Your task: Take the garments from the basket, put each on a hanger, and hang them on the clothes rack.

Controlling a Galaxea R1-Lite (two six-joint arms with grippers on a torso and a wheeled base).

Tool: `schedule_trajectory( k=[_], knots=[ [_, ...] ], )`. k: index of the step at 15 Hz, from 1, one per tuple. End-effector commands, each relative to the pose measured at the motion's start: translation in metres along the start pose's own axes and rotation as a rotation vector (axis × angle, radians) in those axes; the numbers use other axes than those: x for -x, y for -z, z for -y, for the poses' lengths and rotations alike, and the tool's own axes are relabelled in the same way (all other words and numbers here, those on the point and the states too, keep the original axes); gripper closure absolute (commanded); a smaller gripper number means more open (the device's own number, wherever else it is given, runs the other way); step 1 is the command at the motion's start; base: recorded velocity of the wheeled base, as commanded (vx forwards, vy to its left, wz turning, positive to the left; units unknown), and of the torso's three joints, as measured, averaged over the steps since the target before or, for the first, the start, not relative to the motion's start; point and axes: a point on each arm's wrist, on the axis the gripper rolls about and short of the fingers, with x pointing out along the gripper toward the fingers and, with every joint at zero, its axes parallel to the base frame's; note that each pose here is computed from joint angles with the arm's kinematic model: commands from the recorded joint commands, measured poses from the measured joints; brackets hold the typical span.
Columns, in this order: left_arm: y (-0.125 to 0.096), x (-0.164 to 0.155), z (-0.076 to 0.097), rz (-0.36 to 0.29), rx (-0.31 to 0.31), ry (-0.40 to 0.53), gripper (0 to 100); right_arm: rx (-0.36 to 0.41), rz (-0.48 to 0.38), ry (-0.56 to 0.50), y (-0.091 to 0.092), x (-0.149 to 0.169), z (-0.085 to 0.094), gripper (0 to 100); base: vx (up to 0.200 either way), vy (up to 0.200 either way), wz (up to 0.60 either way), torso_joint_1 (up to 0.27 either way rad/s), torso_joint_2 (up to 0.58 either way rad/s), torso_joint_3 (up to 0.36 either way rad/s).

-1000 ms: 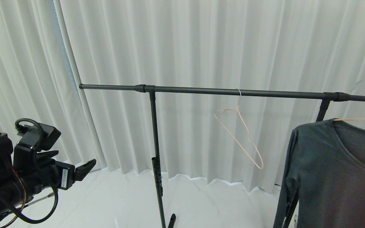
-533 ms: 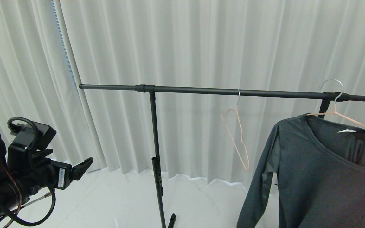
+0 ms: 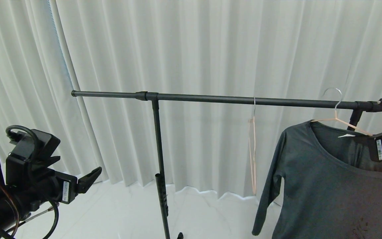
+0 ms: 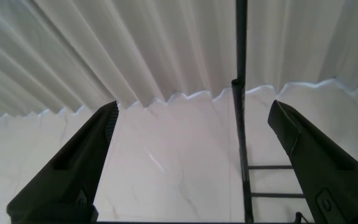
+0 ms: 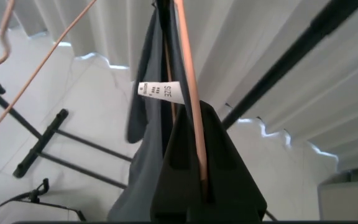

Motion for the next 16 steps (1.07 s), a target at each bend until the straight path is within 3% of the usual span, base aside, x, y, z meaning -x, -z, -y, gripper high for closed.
schedule_trajectory(
  k=[1,3,10,16],
  knots=[
    [0.001,0.006,0.002,0.016,-0.007,0.005,0,-0.004,-0.008,-0.004,0.001,-0.003,0.000,100,0.200,0.000,0.00,-0.002,0.00,0.002],
    [0.001,0.011,0.004,0.030,-0.011,0.011,0,-0.007,-0.006,-0.004,0.001,-0.002,0.000,100,0.200,0.000,0.00,0.000,0.01,0.000],
    [-0.002,0.021,0.003,0.072,-0.022,0.001,0,0.020,-0.036,-0.035,0.006,-0.016,-0.015,100,0.000,0.000,0.00,0.000,0.00,0.000],
    [-0.004,0.026,0.003,0.091,-0.040,-0.012,0,0.014,-0.051,-0.038,0.009,-0.020,-0.016,100,0.000,0.000,0.00,0.000,0.00,0.000]
  ],
)
